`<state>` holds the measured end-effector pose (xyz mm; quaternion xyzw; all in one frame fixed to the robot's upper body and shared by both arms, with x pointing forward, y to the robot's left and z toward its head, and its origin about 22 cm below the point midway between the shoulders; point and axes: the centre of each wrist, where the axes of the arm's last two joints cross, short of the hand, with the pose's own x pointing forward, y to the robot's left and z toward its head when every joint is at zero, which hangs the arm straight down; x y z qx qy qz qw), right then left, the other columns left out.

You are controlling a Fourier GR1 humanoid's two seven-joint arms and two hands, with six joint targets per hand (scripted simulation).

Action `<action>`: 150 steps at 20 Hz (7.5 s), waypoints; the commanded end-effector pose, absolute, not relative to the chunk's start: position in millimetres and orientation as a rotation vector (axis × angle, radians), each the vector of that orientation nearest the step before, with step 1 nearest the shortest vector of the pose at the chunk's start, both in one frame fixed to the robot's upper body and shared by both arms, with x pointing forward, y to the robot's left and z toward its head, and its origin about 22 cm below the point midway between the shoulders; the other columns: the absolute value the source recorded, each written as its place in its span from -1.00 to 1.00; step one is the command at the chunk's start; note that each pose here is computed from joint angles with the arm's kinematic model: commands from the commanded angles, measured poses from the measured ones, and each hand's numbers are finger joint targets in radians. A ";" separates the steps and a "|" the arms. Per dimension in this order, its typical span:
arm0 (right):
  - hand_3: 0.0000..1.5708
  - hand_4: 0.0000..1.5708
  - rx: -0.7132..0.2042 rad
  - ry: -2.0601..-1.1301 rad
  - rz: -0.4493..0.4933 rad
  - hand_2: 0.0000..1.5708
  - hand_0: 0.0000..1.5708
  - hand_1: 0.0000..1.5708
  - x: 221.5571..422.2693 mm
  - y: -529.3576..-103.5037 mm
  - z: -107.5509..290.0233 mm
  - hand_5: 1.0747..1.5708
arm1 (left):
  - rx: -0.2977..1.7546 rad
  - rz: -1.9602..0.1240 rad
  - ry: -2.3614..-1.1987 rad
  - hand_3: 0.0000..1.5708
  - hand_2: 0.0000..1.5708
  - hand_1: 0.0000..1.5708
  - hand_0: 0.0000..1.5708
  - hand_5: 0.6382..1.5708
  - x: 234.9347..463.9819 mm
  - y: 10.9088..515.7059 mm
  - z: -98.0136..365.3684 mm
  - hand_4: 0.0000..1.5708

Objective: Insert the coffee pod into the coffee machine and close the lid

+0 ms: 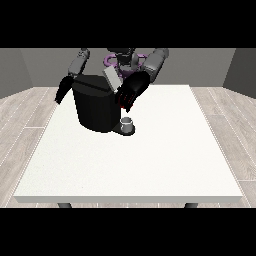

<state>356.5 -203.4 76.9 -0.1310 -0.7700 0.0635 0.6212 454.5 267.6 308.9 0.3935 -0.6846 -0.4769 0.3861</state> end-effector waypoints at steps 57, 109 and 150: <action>-1.00 -0.78 -0.117 -1.454 -0.061 -1.00 -1.00 -1.00 350.5 -302.2 29.3 1.00 | -0.216 -0.355 -1.530 -1.00 -1.00 -1.00 -1.00 1.00 331.6 208.4 -12.9 -0.55; -1.00 -0.80 -0.246 -1.834 0.365 -1.00 -1.00 -1.00 415.4 -170.3 223.1 1.00 | -0.125 -0.448 -1.813 -1.00 -1.00 -1.00 -1.00 1.00 326.8 212.8 63.4 -0.48; -1.00 -0.67 0.046 -2.053 0.510 -1.00 -1.00 -1.00 402.2 -91.9 195.8 1.00 | -0.152 -0.386 -1.816 -1.00 -1.00 -1.00 -1.00 1.00 318.4 235.1 54.2 -0.66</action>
